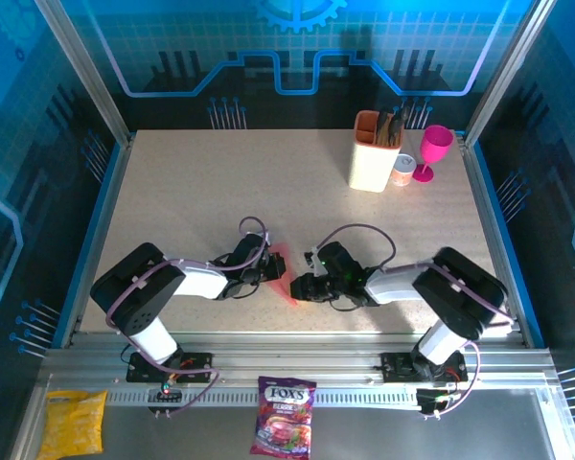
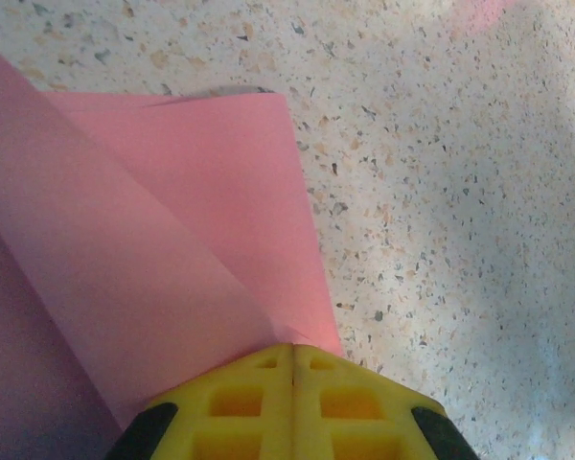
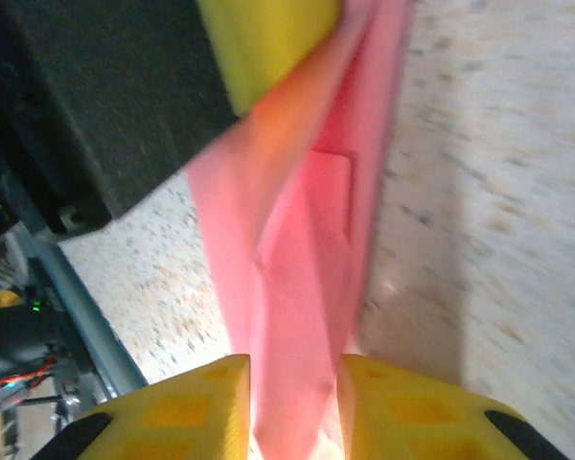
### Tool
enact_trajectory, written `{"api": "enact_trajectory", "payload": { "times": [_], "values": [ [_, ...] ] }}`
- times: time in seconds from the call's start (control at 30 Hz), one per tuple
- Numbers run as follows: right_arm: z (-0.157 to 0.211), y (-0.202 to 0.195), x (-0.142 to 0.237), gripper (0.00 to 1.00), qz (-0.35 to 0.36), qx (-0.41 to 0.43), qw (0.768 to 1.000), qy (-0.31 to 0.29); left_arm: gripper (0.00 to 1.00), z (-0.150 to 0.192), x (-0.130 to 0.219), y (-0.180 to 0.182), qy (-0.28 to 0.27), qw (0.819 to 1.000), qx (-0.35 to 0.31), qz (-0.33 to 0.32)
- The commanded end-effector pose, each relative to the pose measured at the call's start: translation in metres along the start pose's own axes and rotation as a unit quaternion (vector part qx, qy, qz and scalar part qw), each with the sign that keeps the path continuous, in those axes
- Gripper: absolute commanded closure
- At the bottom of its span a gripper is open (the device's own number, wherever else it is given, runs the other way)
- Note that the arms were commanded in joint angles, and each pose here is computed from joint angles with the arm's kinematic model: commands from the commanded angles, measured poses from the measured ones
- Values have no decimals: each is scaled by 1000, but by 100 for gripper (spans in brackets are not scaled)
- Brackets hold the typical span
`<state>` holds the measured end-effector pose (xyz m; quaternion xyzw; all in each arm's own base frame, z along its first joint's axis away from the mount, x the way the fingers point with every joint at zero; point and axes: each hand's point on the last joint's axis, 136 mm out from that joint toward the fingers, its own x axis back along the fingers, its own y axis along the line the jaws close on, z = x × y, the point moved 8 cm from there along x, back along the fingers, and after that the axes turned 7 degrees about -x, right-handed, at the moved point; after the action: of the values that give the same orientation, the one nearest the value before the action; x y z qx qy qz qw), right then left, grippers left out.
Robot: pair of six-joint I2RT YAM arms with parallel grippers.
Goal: Fold a paper plane with a square sheet of paper (pick it up from the middle)
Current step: Fourth fold the wing at the center of the table.
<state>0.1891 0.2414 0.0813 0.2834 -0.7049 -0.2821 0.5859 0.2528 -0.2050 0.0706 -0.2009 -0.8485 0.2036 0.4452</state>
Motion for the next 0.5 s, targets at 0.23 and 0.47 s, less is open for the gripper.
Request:
{"api": "enact_trajectory", "payload": {
  "times": [0.23,0.47],
  "values": [
    [-19,29,28,94,32,48,998,-16,100,14,-1,18,28,999,-10,-31],
    [-21,47,1,100,11,63,998,3,100,15,-2,17,32,999,-10,-30]
  ]
}}
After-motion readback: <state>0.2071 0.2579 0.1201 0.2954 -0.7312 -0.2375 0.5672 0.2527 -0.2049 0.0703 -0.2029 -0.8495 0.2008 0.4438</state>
